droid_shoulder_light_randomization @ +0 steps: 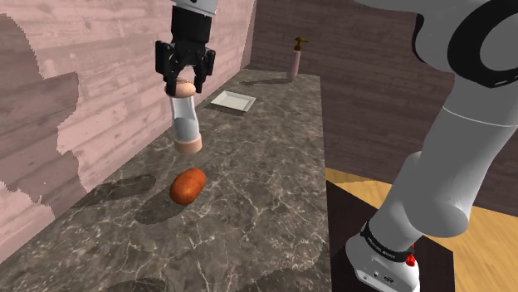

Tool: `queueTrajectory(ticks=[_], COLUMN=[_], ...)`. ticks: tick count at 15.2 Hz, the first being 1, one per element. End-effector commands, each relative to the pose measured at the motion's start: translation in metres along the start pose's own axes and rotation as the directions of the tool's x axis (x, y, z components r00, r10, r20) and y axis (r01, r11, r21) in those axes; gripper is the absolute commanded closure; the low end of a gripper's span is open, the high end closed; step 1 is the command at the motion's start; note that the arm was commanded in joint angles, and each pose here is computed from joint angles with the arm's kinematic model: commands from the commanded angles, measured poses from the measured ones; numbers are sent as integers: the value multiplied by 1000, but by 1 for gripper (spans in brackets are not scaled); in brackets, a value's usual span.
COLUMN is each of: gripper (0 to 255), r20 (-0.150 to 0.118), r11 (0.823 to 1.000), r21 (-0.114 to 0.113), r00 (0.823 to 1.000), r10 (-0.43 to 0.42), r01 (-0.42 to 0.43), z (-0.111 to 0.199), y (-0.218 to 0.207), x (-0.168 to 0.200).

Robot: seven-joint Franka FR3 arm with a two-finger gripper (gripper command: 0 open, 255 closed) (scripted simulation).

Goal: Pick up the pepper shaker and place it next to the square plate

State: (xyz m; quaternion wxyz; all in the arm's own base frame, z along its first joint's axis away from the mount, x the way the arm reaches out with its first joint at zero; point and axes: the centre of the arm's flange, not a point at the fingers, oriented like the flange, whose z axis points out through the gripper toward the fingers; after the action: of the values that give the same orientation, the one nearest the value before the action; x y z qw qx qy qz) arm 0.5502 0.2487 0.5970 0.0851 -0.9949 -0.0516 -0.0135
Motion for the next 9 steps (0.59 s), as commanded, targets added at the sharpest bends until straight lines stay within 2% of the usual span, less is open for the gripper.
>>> queueTrajectory(ticks=[1,9], gripper=[255,255], r20=[0,0], r11=[1000,1000], r21=[1,1], r00=[1000,1000], r10=[-2,-2], r01=[2,2], z=[-5,-22], y=[27,130], x=[3,14])
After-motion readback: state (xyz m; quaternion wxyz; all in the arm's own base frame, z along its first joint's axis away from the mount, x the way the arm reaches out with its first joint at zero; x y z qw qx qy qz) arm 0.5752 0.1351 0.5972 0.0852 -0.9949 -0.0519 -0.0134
